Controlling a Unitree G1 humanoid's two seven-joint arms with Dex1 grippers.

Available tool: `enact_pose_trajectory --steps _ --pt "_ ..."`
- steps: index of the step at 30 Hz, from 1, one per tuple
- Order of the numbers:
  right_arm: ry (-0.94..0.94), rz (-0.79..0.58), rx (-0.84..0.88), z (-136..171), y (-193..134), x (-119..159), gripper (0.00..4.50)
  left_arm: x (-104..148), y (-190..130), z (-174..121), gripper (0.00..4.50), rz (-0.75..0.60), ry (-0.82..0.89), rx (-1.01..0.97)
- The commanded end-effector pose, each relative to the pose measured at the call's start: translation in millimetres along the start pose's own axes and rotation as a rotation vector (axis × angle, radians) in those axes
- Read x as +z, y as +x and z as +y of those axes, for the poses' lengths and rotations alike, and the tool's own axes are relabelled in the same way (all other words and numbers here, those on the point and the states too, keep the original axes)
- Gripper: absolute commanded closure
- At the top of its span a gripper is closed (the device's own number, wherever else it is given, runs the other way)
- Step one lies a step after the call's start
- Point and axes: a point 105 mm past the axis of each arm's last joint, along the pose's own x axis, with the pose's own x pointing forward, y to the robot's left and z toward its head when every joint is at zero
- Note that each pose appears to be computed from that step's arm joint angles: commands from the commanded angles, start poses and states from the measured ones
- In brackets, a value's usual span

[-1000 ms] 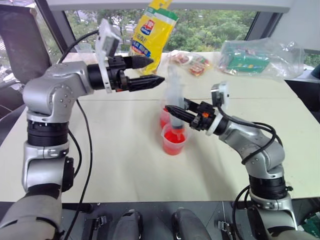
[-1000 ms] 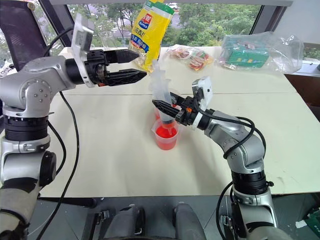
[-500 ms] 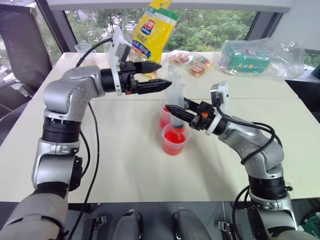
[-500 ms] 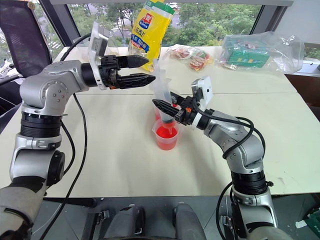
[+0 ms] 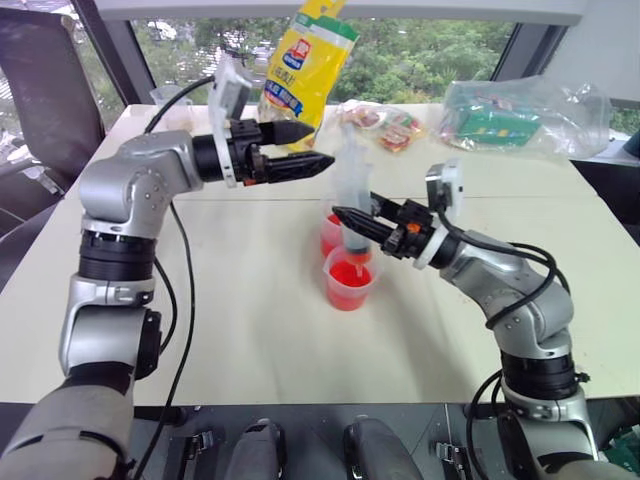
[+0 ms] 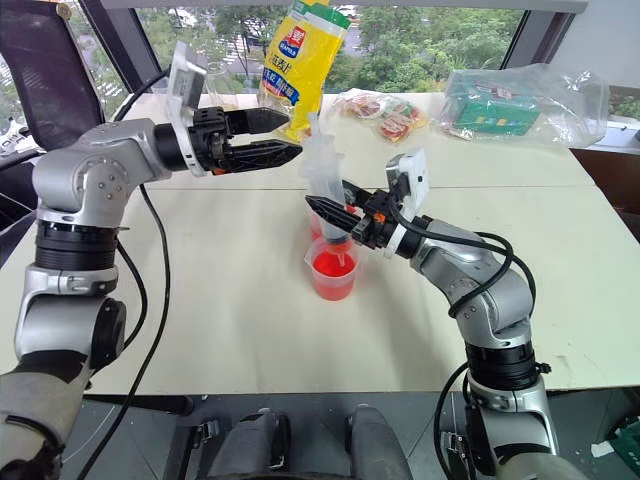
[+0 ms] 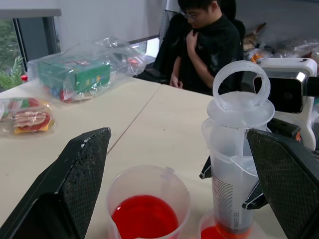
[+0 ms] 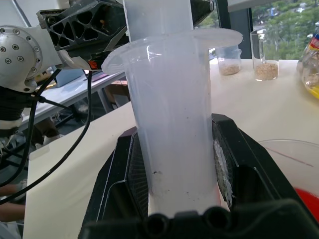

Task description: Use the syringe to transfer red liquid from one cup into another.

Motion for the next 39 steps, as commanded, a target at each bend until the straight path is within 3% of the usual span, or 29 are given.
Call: enact_pose_trajectory --steps 1,17,27,39 --pt "-0.027 -0.002 0.067 15 2 5 3.11 36 -6 -3 0.03 -0.094 0.090 0.003" --pt "-0.038 0.000 0.071 14 4 7 3.11 47 -19 9 0.03 -0.096 0.137 0.064" --pt "-0.038 -0.010 0.066 14 4 10 3.11 21 -9 0 0.03 -0.020 0.133 0.018" --pt "-0.045 -0.013 0.067 15 5 13 3.11 21 8 -6 0.03 -0.058 0.102 -0.030"
